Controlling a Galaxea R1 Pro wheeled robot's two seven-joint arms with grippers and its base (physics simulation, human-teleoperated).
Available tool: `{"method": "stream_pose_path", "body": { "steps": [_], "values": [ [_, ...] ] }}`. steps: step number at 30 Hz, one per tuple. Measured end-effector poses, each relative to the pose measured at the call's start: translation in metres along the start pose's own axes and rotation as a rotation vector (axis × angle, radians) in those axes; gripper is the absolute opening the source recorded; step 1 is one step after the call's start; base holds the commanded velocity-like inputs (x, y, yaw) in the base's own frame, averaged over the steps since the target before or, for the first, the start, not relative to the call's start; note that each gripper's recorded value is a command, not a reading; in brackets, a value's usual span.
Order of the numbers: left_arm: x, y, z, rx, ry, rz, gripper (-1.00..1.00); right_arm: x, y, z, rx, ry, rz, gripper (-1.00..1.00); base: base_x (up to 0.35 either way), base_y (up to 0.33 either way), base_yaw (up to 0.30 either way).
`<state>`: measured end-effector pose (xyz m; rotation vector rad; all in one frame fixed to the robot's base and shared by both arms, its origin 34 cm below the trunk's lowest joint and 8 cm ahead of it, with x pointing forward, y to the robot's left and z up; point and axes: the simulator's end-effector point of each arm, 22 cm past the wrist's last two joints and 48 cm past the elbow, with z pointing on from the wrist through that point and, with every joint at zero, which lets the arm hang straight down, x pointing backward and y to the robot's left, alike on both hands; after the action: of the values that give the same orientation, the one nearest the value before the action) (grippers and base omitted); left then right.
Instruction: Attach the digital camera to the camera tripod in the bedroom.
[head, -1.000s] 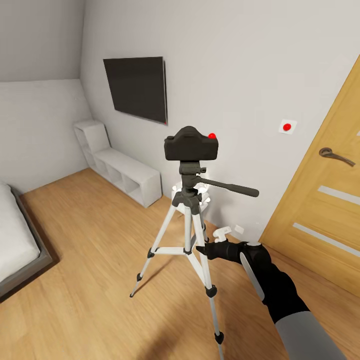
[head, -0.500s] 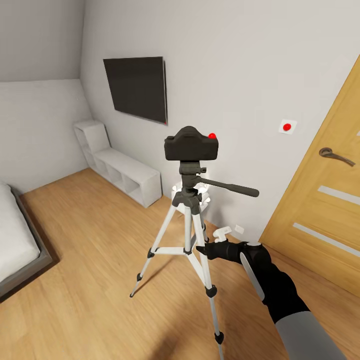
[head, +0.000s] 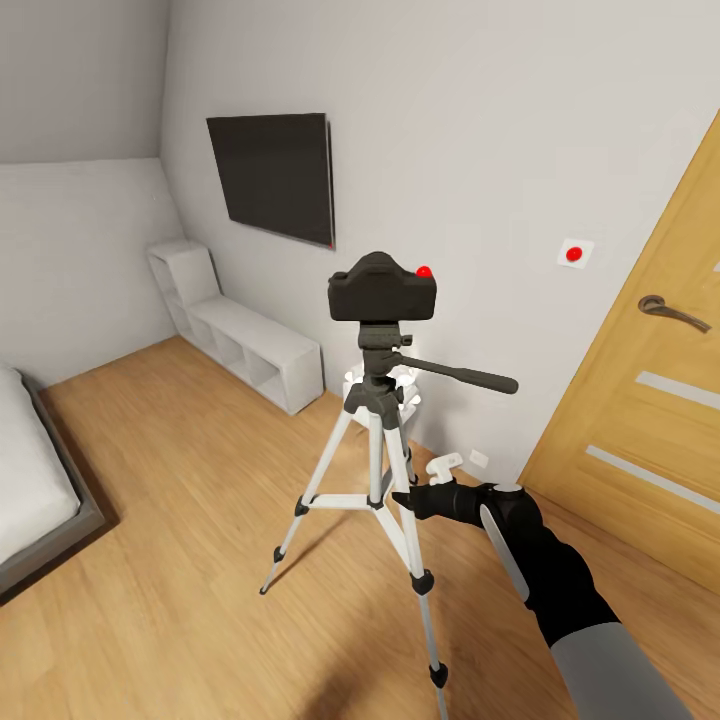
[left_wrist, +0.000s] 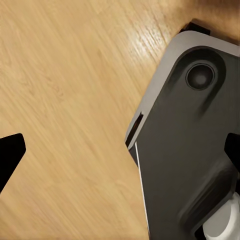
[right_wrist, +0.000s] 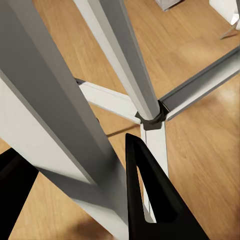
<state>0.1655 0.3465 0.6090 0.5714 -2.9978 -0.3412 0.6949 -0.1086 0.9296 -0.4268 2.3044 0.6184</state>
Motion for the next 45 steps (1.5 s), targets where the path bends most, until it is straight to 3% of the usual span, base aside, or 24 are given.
{"method": "stream_pose_path", "body": {
  "steps": [22, 23, 45],
  "values": [
    [-0.0049, 0.0006, 0.0000, -0.001, -0.026, -0.008, 1.00, -0.0002, 0.0000, -0.0002, 0.000, 0.000, 0.000, -1.00, 0.000, 0.000, 0.000],
    [-0.0049, 0.0006, 0.0000, -0.001, -0.026, -0.008, 1.00, -0.0002, 0.0000, -0.0002, 0.000, 0.000, 0.000, 1.00, 0.000, 0.000, 0.000],
    [-0.0049, 0.0006, 0.0000, -0.001, -0.026, -0.008, 1.00, -0.0020, -0.0003, -0.0010, 0.003, -0.005, -0.019, 1.00, 0.000, 0.000, 0.000]
  ]
}}
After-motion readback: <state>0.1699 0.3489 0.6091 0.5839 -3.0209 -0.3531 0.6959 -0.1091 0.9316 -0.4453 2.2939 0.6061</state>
